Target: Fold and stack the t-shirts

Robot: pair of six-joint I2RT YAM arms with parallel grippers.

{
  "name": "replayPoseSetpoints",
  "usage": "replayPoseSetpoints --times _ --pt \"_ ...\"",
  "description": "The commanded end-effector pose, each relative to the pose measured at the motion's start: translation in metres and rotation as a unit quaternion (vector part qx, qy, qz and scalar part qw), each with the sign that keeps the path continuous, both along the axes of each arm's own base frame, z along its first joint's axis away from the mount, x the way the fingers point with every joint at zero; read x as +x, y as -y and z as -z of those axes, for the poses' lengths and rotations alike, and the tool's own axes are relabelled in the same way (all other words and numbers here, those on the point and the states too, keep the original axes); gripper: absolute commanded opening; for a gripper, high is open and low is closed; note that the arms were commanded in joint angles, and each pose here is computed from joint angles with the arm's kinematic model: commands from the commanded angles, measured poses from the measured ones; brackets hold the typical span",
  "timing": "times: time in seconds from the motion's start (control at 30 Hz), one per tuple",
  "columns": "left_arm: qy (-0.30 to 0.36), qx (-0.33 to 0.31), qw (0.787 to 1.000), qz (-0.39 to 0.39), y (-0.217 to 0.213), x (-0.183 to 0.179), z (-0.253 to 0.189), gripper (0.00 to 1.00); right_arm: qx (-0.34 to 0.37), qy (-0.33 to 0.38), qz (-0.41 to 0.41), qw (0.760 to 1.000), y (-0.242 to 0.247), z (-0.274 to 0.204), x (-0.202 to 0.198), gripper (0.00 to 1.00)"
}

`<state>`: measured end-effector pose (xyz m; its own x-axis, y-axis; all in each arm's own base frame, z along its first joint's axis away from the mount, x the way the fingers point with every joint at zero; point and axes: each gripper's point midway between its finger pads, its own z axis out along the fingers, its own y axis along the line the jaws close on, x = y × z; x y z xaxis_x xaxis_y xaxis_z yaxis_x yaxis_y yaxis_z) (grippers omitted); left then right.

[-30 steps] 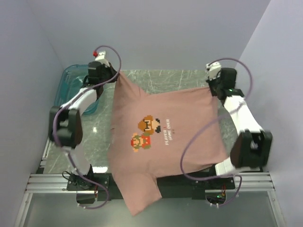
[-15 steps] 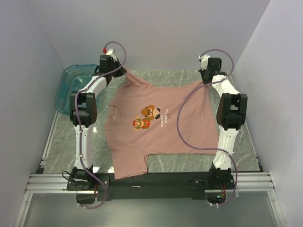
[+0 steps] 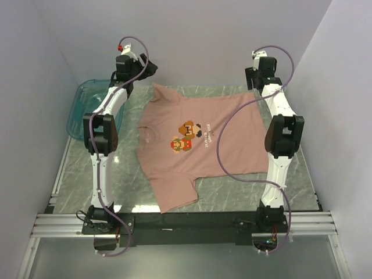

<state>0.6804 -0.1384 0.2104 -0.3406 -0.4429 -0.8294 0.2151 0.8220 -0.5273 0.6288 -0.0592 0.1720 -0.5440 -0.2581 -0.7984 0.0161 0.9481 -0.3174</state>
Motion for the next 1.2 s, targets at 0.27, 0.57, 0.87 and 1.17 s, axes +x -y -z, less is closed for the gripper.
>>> replayPoseSetpoints --times 0.27,0.57,0.87,1.17 --pt "0.102 0.026 0.994 0.039 -0.014 -0.137 -0.139 0.99 0.217 -0.136 -0.433 0.864 -0.158 -0.013 -0.216 0.76" --pt "-0.064 -0.073 0.989 0.111 -0.016 -0.278 -0.05 0.96 0.187 -0.148 -0.497 0.834 -0.167 0.032 -0.32 0.76" --pt "-0.127 0.015 0.983 0.132 -0.001 -0.365 0.012 0.89 0.148 -0.102 -0.436 0.882 -0.152 0.022 -0.323 0.77" --pt "-0.123 0.064 0.985 0.099 -0.009 -0.37 0.022 0.89 0.145 -0.116 -0.435 0.881 -0.149 0.027 -0.33 0.77"
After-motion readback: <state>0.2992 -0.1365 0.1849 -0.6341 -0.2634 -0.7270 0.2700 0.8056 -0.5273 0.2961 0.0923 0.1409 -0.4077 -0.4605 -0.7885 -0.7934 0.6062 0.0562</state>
